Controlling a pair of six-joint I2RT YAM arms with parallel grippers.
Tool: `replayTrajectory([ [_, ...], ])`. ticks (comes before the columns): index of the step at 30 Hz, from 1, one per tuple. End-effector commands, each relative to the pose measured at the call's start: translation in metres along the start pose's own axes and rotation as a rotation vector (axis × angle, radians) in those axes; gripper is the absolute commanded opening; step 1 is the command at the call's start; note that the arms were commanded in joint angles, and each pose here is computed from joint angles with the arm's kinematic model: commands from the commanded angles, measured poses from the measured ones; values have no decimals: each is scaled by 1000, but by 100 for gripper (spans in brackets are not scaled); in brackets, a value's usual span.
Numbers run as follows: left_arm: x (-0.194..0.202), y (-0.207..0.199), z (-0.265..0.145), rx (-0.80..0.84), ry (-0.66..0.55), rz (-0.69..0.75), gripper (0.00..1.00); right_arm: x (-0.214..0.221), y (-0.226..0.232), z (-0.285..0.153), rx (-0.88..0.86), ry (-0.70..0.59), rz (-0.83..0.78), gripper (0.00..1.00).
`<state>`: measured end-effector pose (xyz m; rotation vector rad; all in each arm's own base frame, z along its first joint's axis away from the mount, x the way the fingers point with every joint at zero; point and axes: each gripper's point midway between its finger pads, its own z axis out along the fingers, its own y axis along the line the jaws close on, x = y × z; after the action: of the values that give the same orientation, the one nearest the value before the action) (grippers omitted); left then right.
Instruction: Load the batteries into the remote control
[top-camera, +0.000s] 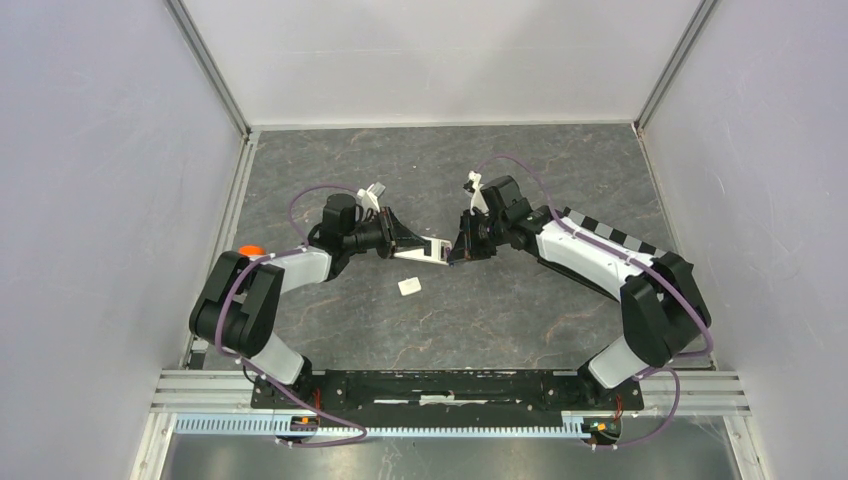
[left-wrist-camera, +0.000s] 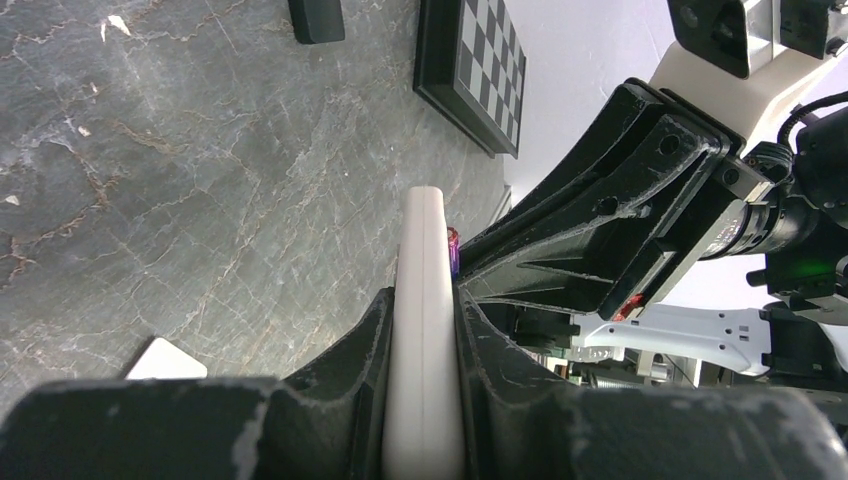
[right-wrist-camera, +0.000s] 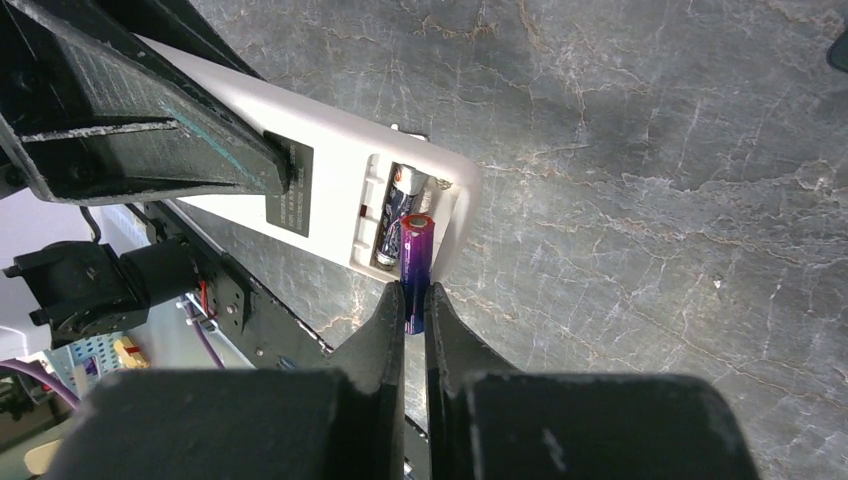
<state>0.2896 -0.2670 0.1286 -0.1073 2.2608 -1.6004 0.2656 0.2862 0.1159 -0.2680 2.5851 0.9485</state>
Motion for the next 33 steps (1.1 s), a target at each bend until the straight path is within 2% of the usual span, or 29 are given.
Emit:
replayTrajectory([
  [1,-10,-23,0,53,-13,66,2,-10,7,6,-16,-20,41,9],
  [19,-8,-20,-1,29,0,82,2,-7,14,9,-54,11,91,28],
  [26,-7,-19,-2,20,13,79,2,-22,21,-2,-72,-51,76,49],
  [32,-3,-25,-3,34,56,68,2,-38,20,-23,-70,-157,19,85],
  [33,0,-28,-4,42,71,65,2,-44,20,-29,-71,-186,-4,89],
])
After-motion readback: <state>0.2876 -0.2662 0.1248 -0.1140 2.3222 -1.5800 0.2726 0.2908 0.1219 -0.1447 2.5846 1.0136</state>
